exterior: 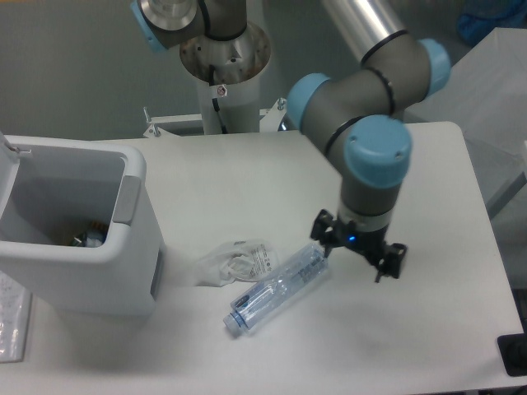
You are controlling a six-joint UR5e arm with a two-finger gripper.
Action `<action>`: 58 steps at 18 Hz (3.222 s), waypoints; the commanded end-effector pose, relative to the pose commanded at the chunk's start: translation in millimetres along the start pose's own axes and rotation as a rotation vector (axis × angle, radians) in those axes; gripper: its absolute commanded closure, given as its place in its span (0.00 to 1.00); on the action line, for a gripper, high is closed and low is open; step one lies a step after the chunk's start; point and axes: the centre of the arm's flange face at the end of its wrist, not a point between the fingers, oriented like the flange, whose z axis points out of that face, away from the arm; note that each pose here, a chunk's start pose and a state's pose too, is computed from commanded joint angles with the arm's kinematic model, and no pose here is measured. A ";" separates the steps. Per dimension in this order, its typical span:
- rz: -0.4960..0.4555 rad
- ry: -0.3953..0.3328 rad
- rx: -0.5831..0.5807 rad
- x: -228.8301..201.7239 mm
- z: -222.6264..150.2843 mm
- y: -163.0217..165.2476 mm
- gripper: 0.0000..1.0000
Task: Place the trash in the trash can
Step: 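Move the gripper down over the clear plastic water bottle, then close the gripper on the bottle's capped end and lift it, then carry the bottle up and over the white trash bin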
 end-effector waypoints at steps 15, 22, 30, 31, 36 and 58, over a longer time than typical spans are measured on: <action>0.134 0.126 -0.082 97.2 98.8 -63.3 0.00; 0.149 0.106 -0.151 103.0 131.4 -69.0 0.00; 0.118 0.085 -0.167 106.2 136.6 -76.6 0.48; 0.118 0.085 -0.167 105.9 134.3 -76.8 0.52; 0.116 0.074 -0.144 101.7 120.7 -82.4 0.56; -0.219 0.446 0.750 -17.8 -132.7 -70.0 0.51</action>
